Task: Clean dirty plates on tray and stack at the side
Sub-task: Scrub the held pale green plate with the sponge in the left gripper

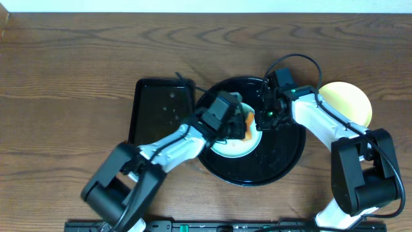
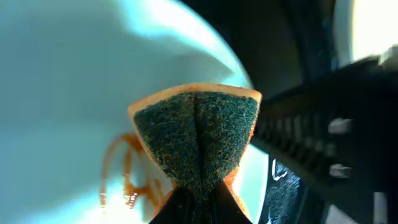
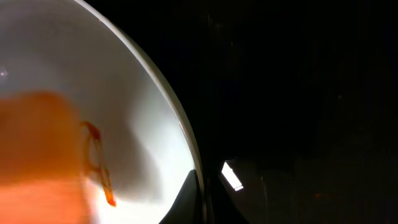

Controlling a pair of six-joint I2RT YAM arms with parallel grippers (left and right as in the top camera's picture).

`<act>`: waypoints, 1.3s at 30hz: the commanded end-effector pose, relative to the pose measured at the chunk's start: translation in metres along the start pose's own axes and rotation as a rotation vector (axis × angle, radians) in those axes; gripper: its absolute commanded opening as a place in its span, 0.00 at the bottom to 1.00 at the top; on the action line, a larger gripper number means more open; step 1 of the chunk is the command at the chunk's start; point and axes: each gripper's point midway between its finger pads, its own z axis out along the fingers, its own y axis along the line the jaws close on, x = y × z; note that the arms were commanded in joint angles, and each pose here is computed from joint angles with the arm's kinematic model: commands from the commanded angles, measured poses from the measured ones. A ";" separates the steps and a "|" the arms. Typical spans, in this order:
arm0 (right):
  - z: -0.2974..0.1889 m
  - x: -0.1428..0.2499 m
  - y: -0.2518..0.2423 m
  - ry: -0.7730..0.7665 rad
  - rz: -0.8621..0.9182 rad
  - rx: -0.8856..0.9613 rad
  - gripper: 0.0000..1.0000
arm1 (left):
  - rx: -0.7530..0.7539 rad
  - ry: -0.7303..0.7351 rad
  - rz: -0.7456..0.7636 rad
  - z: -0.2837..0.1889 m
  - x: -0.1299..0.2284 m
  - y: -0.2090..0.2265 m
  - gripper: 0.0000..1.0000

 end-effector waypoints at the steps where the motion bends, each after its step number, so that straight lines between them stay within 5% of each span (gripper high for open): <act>1: 0.002 0.004 0.003 0.012 0.008 -0.003 0.01 | -0.015 0.048 -0.017 0.018 0.013 0.002 0.08; 7: 0.002 0.005 0.003 0.016 0.009 -0.002 0.01 | -0.251 0.067 -0.069 0.011 0.021 0.060 0.08; 15: 0.002 0.005 0.002 0.018 0.009 0.002 0.01 | -0.295 -0.112 -0.114 -0.018 -0.044 0.092 0.08; 19: 0.002 0.005 0.002 0.018 0.009 0.002 0.01 | -0.184 0.032 -0.156 -0.014 -0.017 0.077 0.08; 25: 0.002 0.005 0.002 0.017 0.009 0.002 0.01 | 0.042 0.302 0.021 -0.014 0.043 0.026 0.07; 33: 0.002 0.005 0.002 0.018 0.009 0.002 0.01 | 0.046 0.313 0.082 -0.006 0.057 0.009 0.07; 39: 0.002 0.005 0.002 0.019 0.010 0.002 0.01 | -0.250 0.125 0.068 -0.003 0.028 0.053 0.08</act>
